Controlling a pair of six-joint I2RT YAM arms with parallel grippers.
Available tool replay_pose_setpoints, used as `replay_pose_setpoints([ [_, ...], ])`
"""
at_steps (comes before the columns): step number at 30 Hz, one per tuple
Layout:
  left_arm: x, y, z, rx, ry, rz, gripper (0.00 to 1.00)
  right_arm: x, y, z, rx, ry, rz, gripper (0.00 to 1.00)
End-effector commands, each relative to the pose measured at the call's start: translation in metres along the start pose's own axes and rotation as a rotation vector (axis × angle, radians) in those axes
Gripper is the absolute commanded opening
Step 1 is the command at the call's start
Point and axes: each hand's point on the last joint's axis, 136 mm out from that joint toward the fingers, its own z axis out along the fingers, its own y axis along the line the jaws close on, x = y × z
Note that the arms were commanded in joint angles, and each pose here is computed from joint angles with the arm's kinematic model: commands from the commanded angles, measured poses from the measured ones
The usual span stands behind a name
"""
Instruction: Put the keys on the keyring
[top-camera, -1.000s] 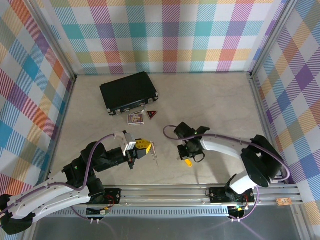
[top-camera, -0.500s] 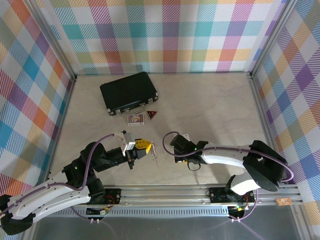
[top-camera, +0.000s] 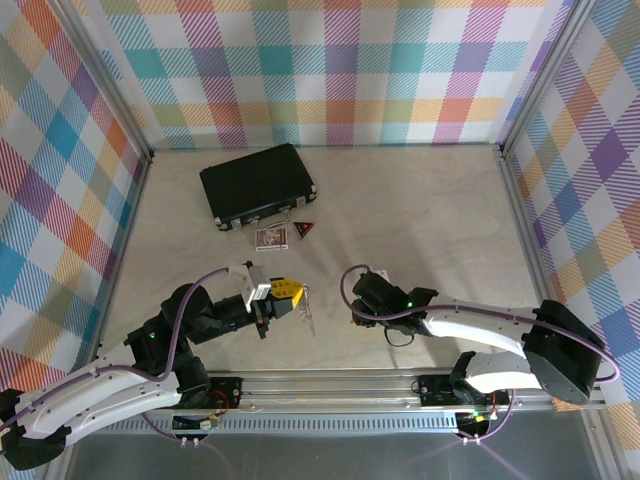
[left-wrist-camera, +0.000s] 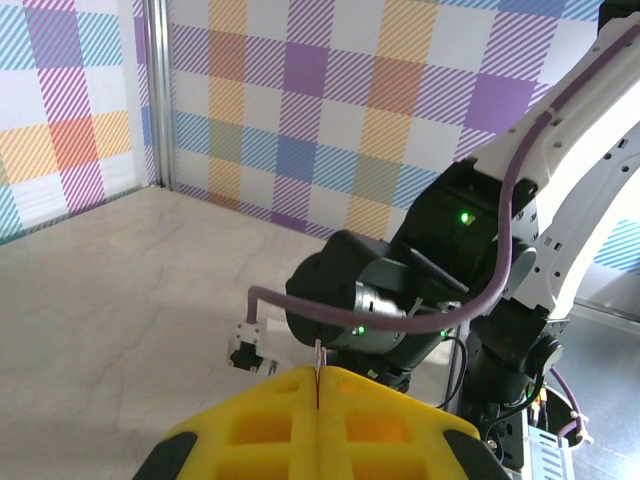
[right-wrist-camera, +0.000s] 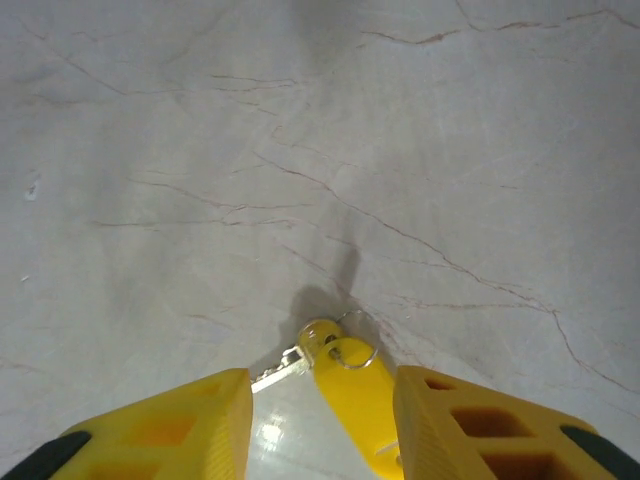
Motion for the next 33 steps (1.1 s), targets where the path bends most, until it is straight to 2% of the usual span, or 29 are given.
replay_pose_setpoints([
  [1, -0.017, -0.003, -0.004, 0.02, -0.063, -0.01, 0.0, -0.002, 0.002, -0.017, 0.021, 0.095, -0.046, 0.42],
  [3, -0.019, -0.004, -0.007, 0.019, -0.069, -0.009, 0.0, -0.002, -0.003, -0.021, 0.027, 0.162, -0.028, 0.42],
  [8, -0.02, -0.004, -0.009, 0.02, -0.078, -0.009, 0.0, -0.005, -0.008, -0.02, -0.086, 0.304, 0.081, 0.42],
  [18, -0.02, -0.005, -0.008, 0.023, -0.074, -0.011, 0.0, 0.01, -0.007, 0.009, -0.147, 0.561, 0.056, 0.39],
  [24, -0.018, -0.004, -0.007, 0.023, -0.068, -0.009, 0.0, 0.008, -0.006, 0.025, -0.167, 0.608, 0.051, 0.35],
  [33, -0.018, -0.005, -0.004, 0.029, -0.061, -0.01, 0.0, -0.001, -0.009, 0.028, -0.189, 0.62, 0.066, 0.31],
])
